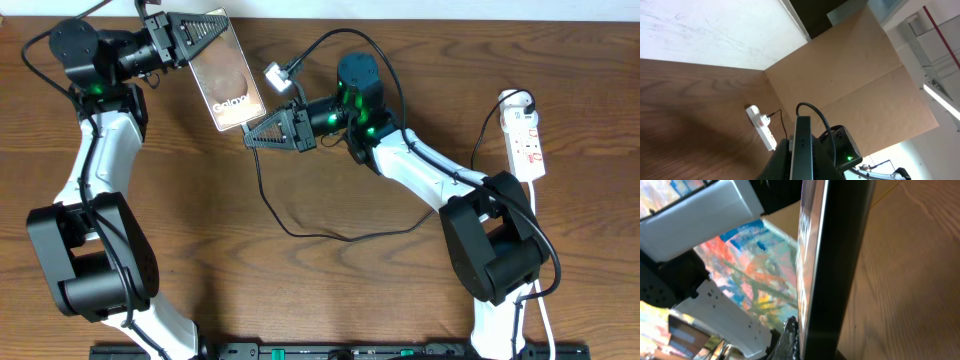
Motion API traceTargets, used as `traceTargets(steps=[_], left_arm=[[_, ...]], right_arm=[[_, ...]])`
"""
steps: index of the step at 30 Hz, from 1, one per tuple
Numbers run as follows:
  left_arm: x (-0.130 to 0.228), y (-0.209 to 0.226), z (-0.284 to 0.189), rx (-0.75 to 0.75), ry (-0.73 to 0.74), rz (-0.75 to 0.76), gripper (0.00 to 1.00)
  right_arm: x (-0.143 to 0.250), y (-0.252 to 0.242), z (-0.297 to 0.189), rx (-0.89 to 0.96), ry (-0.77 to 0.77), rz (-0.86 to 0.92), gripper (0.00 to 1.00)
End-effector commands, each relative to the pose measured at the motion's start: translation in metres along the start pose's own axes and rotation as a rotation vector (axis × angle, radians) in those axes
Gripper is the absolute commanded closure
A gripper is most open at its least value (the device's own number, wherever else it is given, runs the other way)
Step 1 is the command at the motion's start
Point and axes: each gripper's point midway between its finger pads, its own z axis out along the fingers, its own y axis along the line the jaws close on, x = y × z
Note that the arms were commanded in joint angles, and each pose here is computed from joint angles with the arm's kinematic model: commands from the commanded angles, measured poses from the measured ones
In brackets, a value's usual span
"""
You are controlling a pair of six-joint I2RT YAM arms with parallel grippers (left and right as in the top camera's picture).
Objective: Plug charger to phone and switch on socket
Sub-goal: 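Release the connector and pull the right gripper back to the right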
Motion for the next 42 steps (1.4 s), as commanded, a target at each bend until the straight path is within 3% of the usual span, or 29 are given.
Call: traceTargets(steps=[1,14,15,17,18,19,22,28,35,42], left_arm=[[0.014,-0.018,0.005,0.033,0.090,0.074,0.93],[0.016,-0.018,0.005,0.035,0.098,0.073,0.92],[0.016,-0.017,0.005,0.034,0.096,0.073,0.93],[0.015,-0.017,0.005,0.033,0.091,0.079,0.93],[0.014,-0.017,0.005,0.033,0.088,0.084,0.92],[0.014,-0.017,0.005,0.032,0.086,0.085,0.93],[0.014,-0.017,0.005,0.032,0.086,0.087,0.93],[0.015,-0.017,0.004,0.033,0.093,0.086,0.93],[0.000,-0.010,-0.024,-0.009,0.035,0.059,0.93],[-0.005,-0.007,-0.035,-0.025,0.009,0.053,0.93]], right_arm=[[-0.022,-0.004,-0.002,0.060,-0.087,-0.048,0.99],[-0.026,-0.007,-0.006,0.075,-0.105,-0.041,0.99],[-0.024,-0.006,-0.006,0.069,-0.098,-0.041,0.93],[-0.022,-0.004,-0.006,0.056,-0.083,-0.042,0.69],[-0.020,-0.003,-0.006,0.049,-0.074,-0.043,0.53],[-0.018,-0.001,-0.005,0.039,-0.061,-0.048,0.30],[-0.015,0.001,-0.005,0.023,-0.044,-0.054,0.01],[-0.022,-0.005,-0.018,0.048,-0.074,-0.034,0.01],[-0.043,-0.029,-0.086,0.137,-0.179,0.094,0.01],[-0.003,-0.094,-0.141,0.364,-0.218,0.374,0.01]])
